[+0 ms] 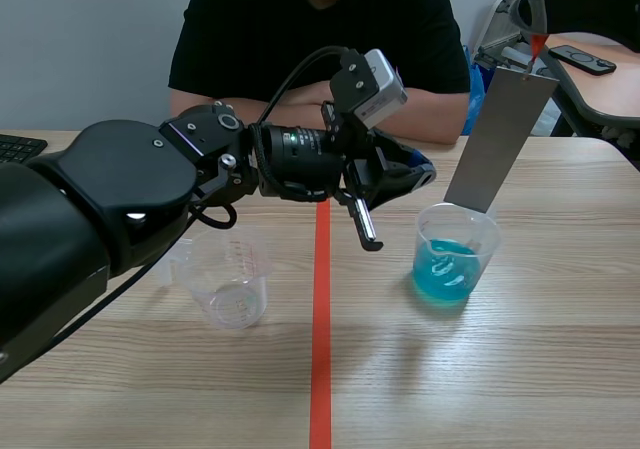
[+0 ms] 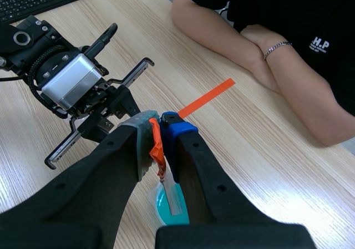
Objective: Do the redox reaction experiment.
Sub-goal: 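Raise the plate and point at it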
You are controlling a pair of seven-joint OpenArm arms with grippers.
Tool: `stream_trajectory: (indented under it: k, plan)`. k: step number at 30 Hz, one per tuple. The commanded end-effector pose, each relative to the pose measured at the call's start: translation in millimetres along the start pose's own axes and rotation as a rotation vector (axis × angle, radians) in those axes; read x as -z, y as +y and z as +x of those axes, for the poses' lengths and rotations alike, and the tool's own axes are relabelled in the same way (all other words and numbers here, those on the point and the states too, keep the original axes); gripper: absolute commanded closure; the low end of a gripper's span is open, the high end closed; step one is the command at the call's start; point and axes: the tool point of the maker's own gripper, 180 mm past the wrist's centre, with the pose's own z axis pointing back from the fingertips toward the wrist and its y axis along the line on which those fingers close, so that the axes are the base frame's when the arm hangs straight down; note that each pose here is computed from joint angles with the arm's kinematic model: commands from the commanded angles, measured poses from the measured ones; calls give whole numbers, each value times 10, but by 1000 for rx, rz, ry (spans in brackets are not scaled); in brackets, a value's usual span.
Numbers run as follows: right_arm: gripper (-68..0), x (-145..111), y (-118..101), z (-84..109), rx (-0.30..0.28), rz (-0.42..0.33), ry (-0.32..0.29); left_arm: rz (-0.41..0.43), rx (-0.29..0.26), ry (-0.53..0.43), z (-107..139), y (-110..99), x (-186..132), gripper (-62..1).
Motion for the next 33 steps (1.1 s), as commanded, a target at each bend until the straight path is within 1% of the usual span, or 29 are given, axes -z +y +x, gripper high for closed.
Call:
stream_trajectory:
  k: [1,14,19,21,24,28,30,33]
  plan:
    - [-15,-52,9,149,-37,5,-37,7,18,-47,183,74,21,-40]
    - [-15,-52,9,149,-37,5,-37,10,15,-47,180,82,11,-40]
    - [-15,-52,9,149,-37,5,-37,21,11,-36,126,125,-62,-40]
    - [-15,-52,9,149,-37,5,-37,33,1,-35,98,166,-124,-40]
    - [-15,-52,9,149,-37,5,-37,60,-17,-43,53,257,-273,-40]
    - [-15,-52,9,149,-37,5,-37,105,-24,-16,-87,413,-569,-40]
    - [-15,-52,9,149,-37,5,-37,137,-30,-8,-159,510,-786,-40]
    - [-15,-52,9,149,-37,5,-37,197,-40,8,-282,661,-1203,-40]
